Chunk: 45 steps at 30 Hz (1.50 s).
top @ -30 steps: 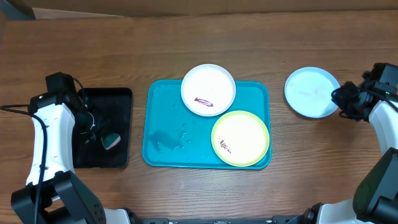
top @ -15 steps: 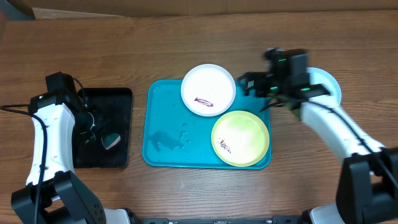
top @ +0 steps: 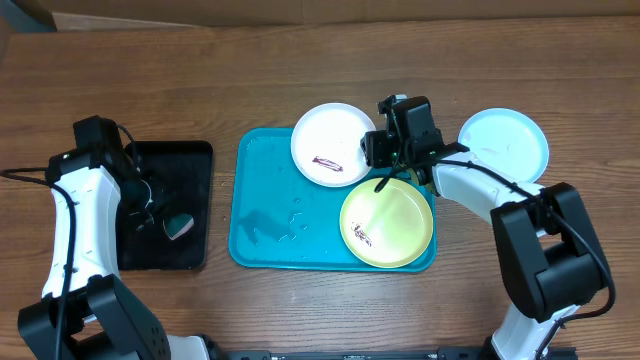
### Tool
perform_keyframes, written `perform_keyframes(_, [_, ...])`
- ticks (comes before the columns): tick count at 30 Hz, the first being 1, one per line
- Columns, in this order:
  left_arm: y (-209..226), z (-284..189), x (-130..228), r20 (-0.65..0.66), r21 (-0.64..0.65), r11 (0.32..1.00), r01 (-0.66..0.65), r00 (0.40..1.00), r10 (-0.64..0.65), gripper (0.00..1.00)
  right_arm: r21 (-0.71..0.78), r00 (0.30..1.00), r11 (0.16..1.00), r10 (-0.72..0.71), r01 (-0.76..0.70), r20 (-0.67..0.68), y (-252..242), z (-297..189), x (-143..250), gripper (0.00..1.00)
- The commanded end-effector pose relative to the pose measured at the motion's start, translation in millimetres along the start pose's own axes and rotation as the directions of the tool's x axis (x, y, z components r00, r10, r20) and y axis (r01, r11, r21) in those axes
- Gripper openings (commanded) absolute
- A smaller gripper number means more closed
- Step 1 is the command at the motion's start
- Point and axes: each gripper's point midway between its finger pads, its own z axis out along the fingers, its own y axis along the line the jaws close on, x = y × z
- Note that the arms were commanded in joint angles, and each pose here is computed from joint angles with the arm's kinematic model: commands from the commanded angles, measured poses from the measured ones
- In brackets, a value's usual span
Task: Clean dirty plates on tray and stack at the side
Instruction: 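Set the plate down on the table right of the tray, then reach the right gripper to the rim of the white plate on the tray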
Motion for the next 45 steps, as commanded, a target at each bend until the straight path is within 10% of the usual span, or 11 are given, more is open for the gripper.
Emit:
perform_keyframes(1, [-1.1,-0.2,0.0,-0.001,0.012,1.000,-0.019,1.000,0.019,0.04,-0.031,0.998,0.998,0.055,-0.055,-0.022,6.6,1.2,5.0,0.34])
perform_keyframes(20, [-1.0,-0.1,0.0,-0.001,0.011,1.000,-0.019,1.000,0.019,0.04,-0.202,0.953,0.979,-0.091,0.032,-0.290,103.2,-9.2,83.4,0.23])
perform_keyframes(31, [-1.1,-0.1,0.0,-0.001,0.012,1.000,-0.019,1.000,0.019,0.04,-0.190,0.972,0.967,-0.198,0.172,-0.126,146.7,-54.6,2.1,0.45])
perform_keyframes(45, [-4.2,-0.3,0.5,-0.005,0.029,0.999,-0.019,1.000,0.019,0.04,-0.176,0.782,0.766,-0.621,0.619,0.045,143.5,3.0,-8.2,0.73])
